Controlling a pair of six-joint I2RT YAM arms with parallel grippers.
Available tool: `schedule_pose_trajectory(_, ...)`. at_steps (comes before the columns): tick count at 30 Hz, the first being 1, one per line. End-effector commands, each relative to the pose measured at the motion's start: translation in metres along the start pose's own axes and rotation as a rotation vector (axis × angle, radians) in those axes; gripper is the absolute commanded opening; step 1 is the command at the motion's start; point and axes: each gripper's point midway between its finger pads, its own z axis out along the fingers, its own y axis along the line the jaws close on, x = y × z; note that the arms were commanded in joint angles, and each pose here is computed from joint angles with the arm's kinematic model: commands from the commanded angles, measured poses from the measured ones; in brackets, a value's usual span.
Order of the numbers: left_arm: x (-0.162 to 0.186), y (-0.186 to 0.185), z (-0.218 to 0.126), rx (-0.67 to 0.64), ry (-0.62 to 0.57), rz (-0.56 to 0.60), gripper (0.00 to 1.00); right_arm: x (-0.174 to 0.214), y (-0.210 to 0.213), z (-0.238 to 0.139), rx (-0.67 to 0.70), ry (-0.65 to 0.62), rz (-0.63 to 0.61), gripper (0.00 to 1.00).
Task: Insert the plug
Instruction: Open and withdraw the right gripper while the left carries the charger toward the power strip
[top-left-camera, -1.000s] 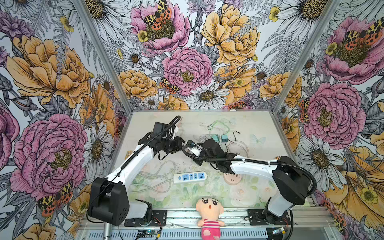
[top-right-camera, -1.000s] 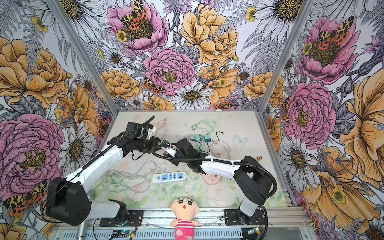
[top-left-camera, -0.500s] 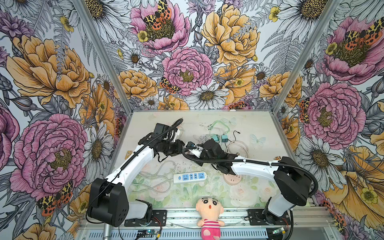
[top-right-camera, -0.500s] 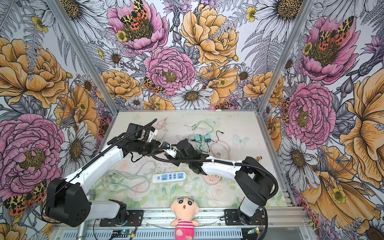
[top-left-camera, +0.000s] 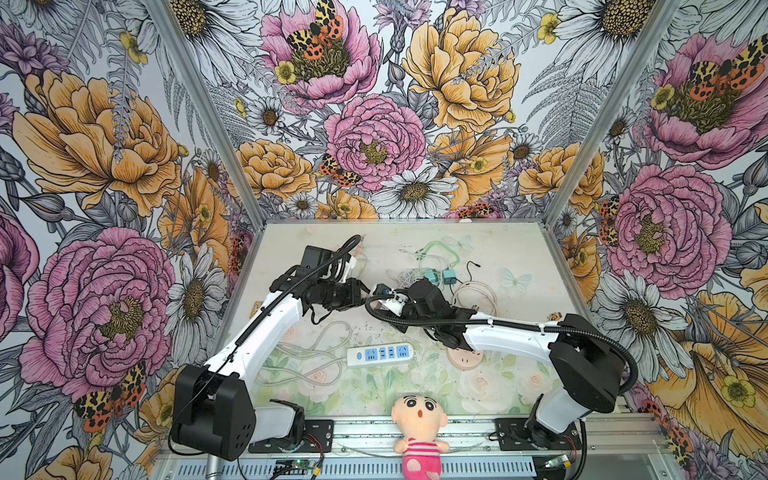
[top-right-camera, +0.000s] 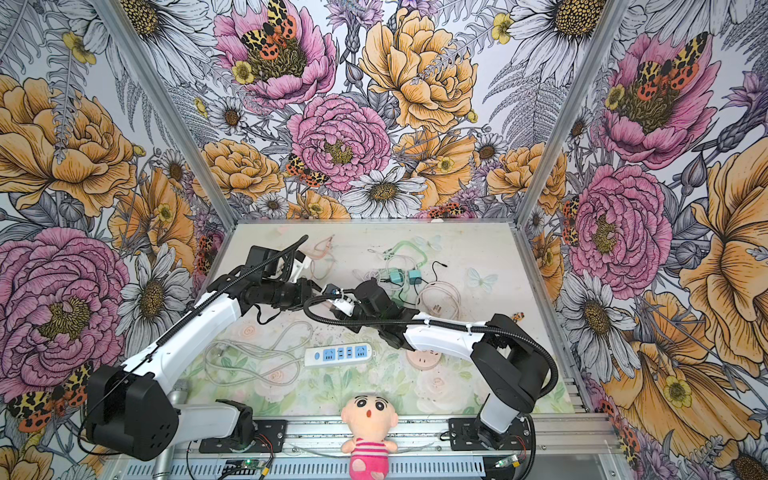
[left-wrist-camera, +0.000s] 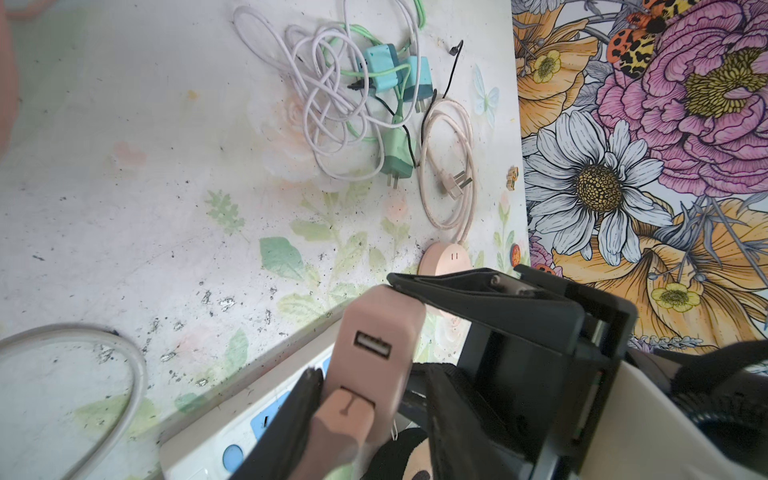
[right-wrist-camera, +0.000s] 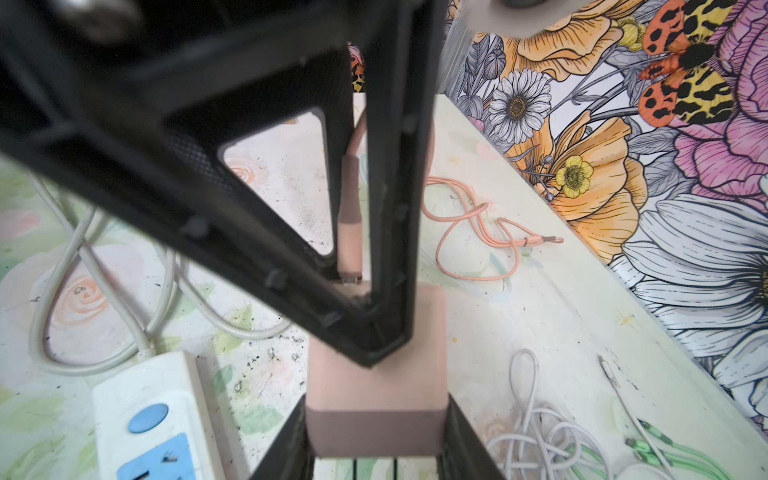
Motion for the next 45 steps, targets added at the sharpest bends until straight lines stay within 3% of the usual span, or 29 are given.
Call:
schedule_pose_trajectory(1,0.008,-0.004,0.006,0.031,0.036,0.029,0.44,-0.024,0.002,-0.008,-0.010,-0.071,-0.007,0.18)
schedule_pose_trajectory(18,0.006,-0.007,0.009,0.038,0.034,0.058,0.36,-0.027,0.010,-0.007,-0.032,-0.077,-0.009,0.18)
schedule_pose_trajectory(23,0.005,-0.010,0.010,0.058,0.033,0.070,0.29,-0.028,0.012,-0.006,-0.038,-0.079,-0.009,0.19)
schedule_pose_trajectory(26,0.006,-0.012,0.011,0.071,0.040,0.081,0.19,-0.028,0.012,-0.006,-0.030,-0.073,-0.009,0.20)
schedule_pose_trajectory(31,0.003,-0.007,0.006,0.041,0.013,0.081,0.14,-0.027,-0.005,-0.010,0.065,-0.043,0.006,0.48)
schedule_pose_trajectory(38,0.000,0.007,-0.004,-0.067,0.006,0.119,0.12,-0.020,-0.021,-0.030,0.157,0.004,0.040,0.60)
schedule_pose_trajectory(45,0.006,0.016,-0.003,-0.136,0.058,0.166,0.08,-0.008,-0.042,-0.076,0.286,0.036,0.091,0.70)
